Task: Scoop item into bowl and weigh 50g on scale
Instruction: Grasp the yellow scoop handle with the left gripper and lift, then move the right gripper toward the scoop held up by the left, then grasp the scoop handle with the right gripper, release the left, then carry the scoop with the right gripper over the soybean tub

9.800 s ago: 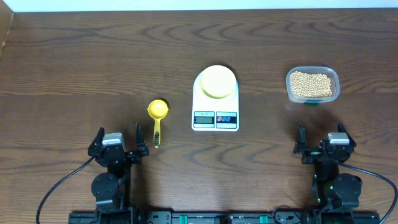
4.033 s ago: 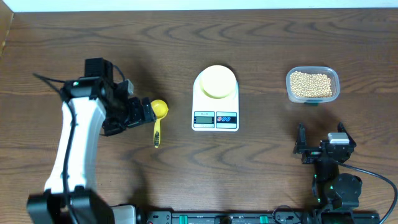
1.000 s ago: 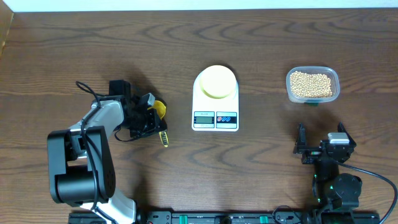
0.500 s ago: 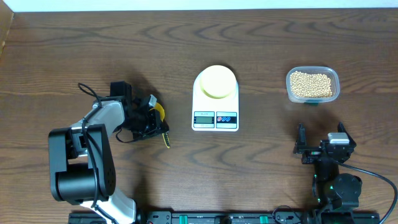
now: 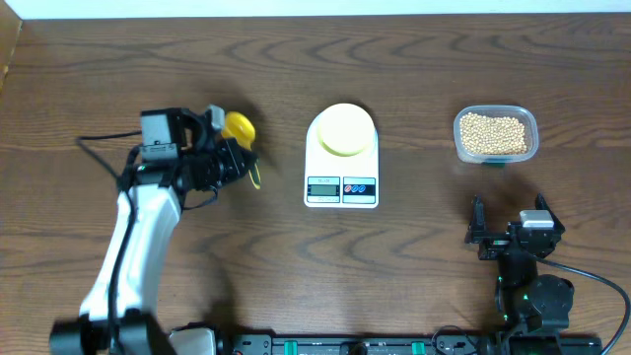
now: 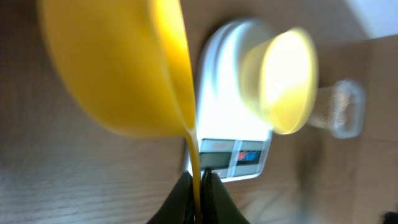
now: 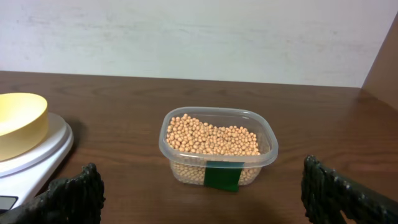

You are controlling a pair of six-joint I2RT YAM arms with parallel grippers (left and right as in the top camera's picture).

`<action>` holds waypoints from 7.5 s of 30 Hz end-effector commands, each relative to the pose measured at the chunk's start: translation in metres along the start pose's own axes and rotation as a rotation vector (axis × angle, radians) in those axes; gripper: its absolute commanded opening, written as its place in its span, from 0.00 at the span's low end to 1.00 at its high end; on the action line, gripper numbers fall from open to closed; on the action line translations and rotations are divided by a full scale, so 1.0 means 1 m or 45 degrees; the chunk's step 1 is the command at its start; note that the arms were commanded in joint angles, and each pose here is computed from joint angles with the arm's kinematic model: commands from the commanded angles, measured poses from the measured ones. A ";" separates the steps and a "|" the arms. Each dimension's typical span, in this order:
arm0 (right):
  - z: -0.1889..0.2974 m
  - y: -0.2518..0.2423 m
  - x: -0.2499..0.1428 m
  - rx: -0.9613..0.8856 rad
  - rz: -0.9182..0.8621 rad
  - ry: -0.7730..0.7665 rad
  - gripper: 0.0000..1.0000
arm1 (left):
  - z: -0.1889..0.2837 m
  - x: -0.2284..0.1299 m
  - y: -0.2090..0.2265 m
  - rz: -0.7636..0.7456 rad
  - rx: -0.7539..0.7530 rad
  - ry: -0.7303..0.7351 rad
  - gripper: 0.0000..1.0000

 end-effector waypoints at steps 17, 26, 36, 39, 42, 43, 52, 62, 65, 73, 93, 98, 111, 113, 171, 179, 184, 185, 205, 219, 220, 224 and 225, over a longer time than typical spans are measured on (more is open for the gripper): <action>0.000 0.003 0.002 0.025 0.002 -0.014 0.99 | 0.080 0.072 -0.094 -0.110 -0.330 -0.556 0.07; 0.010 0.009 0.063 0.098 -0.064 -0.362 0.99 | 0.093 0.088 -0.106 -0.099 -0.394 -0.661 0.07; 0.041 -0.029 0.163 -0.150 -0.132 -0.572 0.99 | 0.102 0.098 -0.112 -0.105 -0.418 -0.744 0.07; 0.034 -0.034 0.185 -0.171 -0.124 -0.448 0.99 | 0.104 0.100 -0.114 -0.103 -0.429 -0.759 0.07; 0.015 -0.035 0.201 -0.166 -0.120 -0.314 0.99 | 0.108 0.104 -0.118 -0.091 -0.456 -0.783 0.07; 0.006 -0.033 0.206 -0.142 -0.116 -0.263 0.99 | 0.110 0.106 -0.120 -0.077 -0.471 -0.799 0.07; -0.086 0.021 0.253 0.367 -0.154 -0.066 0.99 | 0.125 0.114 -0.137 0.006 -0.596 -0.861 0.07; -0.126 0.104 0.264 1.194 -0.558 -0.031 0.99 | 0.125 0.122 -0.168 0.018 -0.643 -1.042 0.07; -0.157 0.101 0.249 1.019 -0.913 0.103 0.99 | 0.122 0.122 -0.176 0.081 -0.678 -1.063 0.07; -0.160 0.171 0.233 1.135 -1.055 0.233 0.99 | 0.105 0.116 -0.193 0.113 -0.757 -1.011 0.07; -0.132 0.283 0.208 1.526 -1.366 0.561 0.67 | 0.065 0.087 -0.213 0.049 -0.826 -0.741 0.07; -0.130 0.286 0.207 1.573 -1.405 0.595 0.64 | 0.047 0.084 -0.208 0.055 -0.809 -0.680 0.07; -0.131 0.287 0.203 1.550 -1.461 0.663 0.59 | 0.048 0.088 -0.210 0.015 -0.811 -0.717 0.07; -0.132 0.287 0.198 1.531 -1.468 0.695 0.56 | 0.048 0.088 -0.209 -0.016 -0.801 -0.728 0.07; -0.132 0.288 0.195 1.512 -1.536 0.775 0.01 | 0.042 0.076 -0.220 -0.010 -0.834 -0.671 0.09; -0.146 0.279 0.193 1.450 -1.359 0.570 0.01 | 0.040 0.076 -0.218 -0.012 -0.816 -0.664 0.66; -0.168 0.263 0.170 1.275 -1.242 0.539 0.01 | 0.033 0.073 -0.211 -0.110 -0.741 -0.671 0.73; -0.173 0.258 0.163 1.227 -1.213 0.545 0.02 | 0.030 0.072 -0.208 -0.145 -0.711 -0.672 0.78; -0.116 0.099 0.117 0.240 -0.445 0.908 0.01 | -0.002 0.037 -0.092 0.041 -0.117 -0.361 0.96; -0.099 0.041 0.087 -0.186 -0.266 1.029 0.01 | -0.006 0.026 -0.082 -0.107 -0.042 -0.300 0.95; -0.101 0.039 0.089 -0.198 -0.267 1.009 0.01 | -0.006 0.026 -0.081 -0.107 -0.042 -0.299 0.95; -0.114 0.037 0.099 -0.136 -0.273 0.942 0.01 | -0.005 0.021 -0.078 -0.081 -0.006 -0.261 0.95; -0.116 0.039 0.101 -0.069 -0.256 0.937 0.01 | -0.004 0.018 -0.074 -0.074 0.026 -0.244 0.95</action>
Point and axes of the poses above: each gripper's point midway between its finger pads, its own z axis back along the fingers, its own y axis along the line the jaws close on, x = y × z, the point moved 2 cm from there along z, back along the fingers
